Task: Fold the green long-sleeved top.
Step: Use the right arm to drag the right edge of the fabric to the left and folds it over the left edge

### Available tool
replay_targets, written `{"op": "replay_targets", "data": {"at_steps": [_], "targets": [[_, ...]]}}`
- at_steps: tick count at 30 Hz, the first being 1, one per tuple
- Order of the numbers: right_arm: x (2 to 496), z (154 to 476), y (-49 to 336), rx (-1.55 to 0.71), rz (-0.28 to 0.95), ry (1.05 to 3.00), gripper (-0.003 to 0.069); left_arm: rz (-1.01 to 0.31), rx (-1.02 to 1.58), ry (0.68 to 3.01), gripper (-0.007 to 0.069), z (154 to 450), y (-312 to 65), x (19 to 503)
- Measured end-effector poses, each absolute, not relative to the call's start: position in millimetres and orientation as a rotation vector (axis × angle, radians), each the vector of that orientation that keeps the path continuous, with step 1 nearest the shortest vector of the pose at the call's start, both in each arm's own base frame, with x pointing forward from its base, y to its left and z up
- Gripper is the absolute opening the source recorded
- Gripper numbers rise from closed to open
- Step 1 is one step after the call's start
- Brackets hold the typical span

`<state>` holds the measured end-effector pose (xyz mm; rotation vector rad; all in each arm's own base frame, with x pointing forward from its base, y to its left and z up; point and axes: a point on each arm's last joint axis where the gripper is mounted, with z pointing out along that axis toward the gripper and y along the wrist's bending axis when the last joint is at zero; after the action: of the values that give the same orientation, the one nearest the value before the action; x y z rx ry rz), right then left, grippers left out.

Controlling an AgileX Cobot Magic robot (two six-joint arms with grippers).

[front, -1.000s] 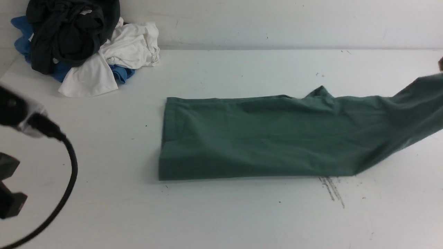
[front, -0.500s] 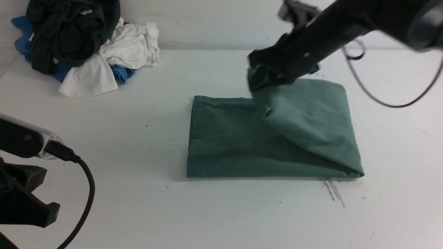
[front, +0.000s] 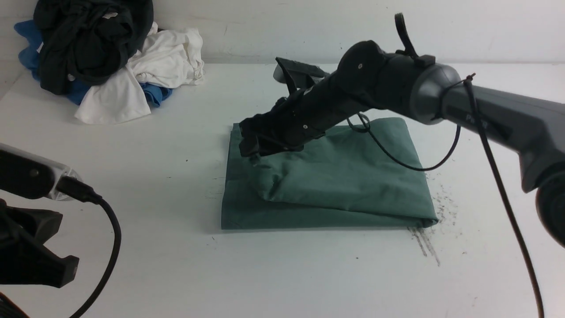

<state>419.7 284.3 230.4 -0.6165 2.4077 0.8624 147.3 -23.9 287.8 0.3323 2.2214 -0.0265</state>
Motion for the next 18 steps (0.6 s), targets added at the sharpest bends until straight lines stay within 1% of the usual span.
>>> {"op": "replay_targets", "data": {"at_steps": [1,3,5,7,8,9,11,12,14,16,18], "targets": [[418.9,238.0,283.5,-0.631,0.854,2.388,0.0365,-0.031,0.329,2.222,-0.0007,287.8,-24.1,147.3],[417.2,249.4,281.7,-0.658,0.834,2.360,0.0381,-0.035,0.327,2.222,-0.0007,287.8,-24.3,147.3],[414.5,257.1,279.1,-0.701,0.799,2.352,0.0366,-0.036,0.326,2.221,-0.0007,287.9,-24.4,147.3],[413.2,256.8,277.9,-0.726,0.782,2.363,0.0346,-0.037,0.326,2.221,-0.0007,287.9,-24.4,147.3],[411.2,251.3,277.1,-0.756,0.765,2.394,0.0289,-0.037,0.325,2.219,-0.0007,288.2,-24.4,147.0],[410.9,249.7,277.1,-0.759,0.765,2.403,0.0281,-0.038,0.325,2.218,-0.0007,288.3,-24.4,147.1],[406.1,231.7,281.5,-0.790,0.770,2.467,0.0166,-0.039,0.319,2.187,-0.0007,292.9,-24.2,145.5],[403.8,221.6,286.1,-0.805,0.774,2.491,0.0120,-0.043,0.314,2.169,-0.0007,295.7,-24.2,144.5],[398.4,208.8,296.2,-0.847,0.783,2.509,0.0051,-0.048,0.306,2.139,-0.0007,299.7,-24.1,142.1],[390.6,190.6,313.8,-0.916,0.792,2.505,0.0005,-0.053,0.297,2.095,-0.0007,305.2,-23.5,137.3],[385.0,182.0,326.4,-0.971,0.778,2.471,-0.0008,-0.052,0.294,2.061,-0.0007,309.5,-22.7,132.0]]}}
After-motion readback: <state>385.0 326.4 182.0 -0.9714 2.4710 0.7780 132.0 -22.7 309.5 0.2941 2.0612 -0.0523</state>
